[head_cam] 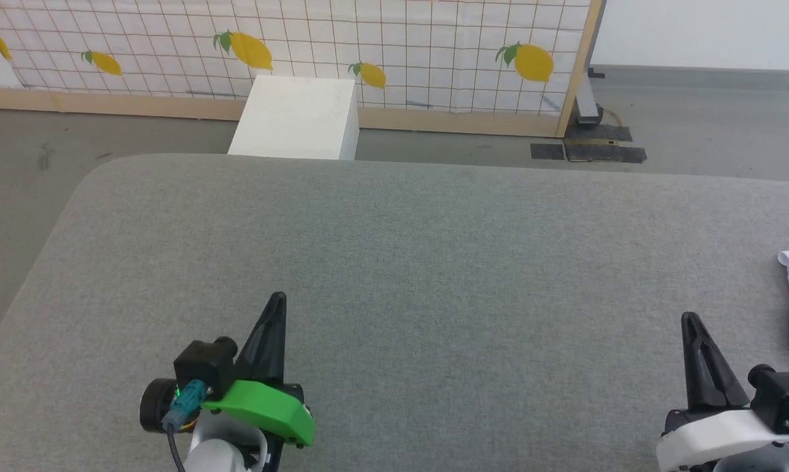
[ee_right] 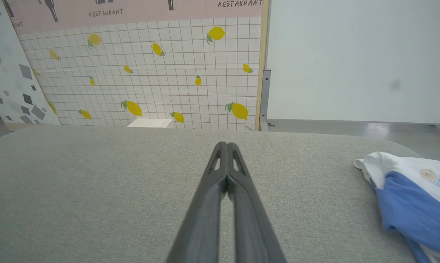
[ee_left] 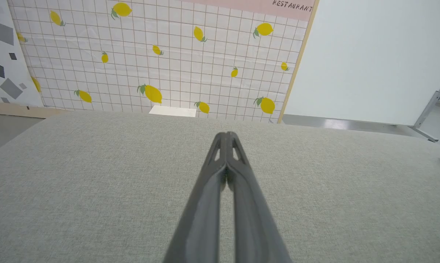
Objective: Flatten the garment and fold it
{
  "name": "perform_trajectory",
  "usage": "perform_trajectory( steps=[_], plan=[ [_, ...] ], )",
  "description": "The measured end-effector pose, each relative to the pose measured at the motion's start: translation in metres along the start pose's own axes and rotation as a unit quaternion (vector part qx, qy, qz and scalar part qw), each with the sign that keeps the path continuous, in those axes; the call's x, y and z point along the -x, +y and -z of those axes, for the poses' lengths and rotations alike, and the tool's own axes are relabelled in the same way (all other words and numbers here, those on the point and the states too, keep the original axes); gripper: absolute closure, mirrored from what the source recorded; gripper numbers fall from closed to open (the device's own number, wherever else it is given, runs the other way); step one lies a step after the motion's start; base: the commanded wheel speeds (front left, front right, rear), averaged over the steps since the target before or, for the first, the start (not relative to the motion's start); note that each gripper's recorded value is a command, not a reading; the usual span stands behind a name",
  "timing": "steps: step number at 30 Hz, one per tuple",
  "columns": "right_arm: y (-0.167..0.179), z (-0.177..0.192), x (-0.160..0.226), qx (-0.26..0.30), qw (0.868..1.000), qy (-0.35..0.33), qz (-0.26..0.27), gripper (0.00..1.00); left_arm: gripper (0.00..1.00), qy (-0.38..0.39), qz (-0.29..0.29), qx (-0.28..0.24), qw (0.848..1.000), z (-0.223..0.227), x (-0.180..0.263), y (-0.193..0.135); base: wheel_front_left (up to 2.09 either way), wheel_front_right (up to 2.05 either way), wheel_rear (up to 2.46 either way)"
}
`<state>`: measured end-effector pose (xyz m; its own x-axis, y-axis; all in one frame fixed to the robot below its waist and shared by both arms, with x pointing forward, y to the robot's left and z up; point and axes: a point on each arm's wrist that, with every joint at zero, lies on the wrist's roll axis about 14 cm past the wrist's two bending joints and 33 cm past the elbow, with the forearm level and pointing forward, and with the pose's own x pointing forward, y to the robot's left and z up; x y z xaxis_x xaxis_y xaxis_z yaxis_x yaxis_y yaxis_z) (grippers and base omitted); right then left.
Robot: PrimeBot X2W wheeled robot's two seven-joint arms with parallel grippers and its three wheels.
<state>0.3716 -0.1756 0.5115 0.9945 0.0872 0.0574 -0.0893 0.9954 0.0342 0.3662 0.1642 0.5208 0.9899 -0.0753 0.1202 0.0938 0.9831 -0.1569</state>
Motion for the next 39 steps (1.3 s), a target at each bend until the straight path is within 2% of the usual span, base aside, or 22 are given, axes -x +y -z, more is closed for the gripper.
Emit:
perform_trajectory(
  steps=[39],
  plan=[
    [0.0027,0.0026,0.0037,0.006,1.000,0.017,-0.004,1.00,1.00,0.010,0.001,-0.025,1.000,-0.0049,-0.0063,-0.0015,0.00,0.00,0.00]
  ],
)
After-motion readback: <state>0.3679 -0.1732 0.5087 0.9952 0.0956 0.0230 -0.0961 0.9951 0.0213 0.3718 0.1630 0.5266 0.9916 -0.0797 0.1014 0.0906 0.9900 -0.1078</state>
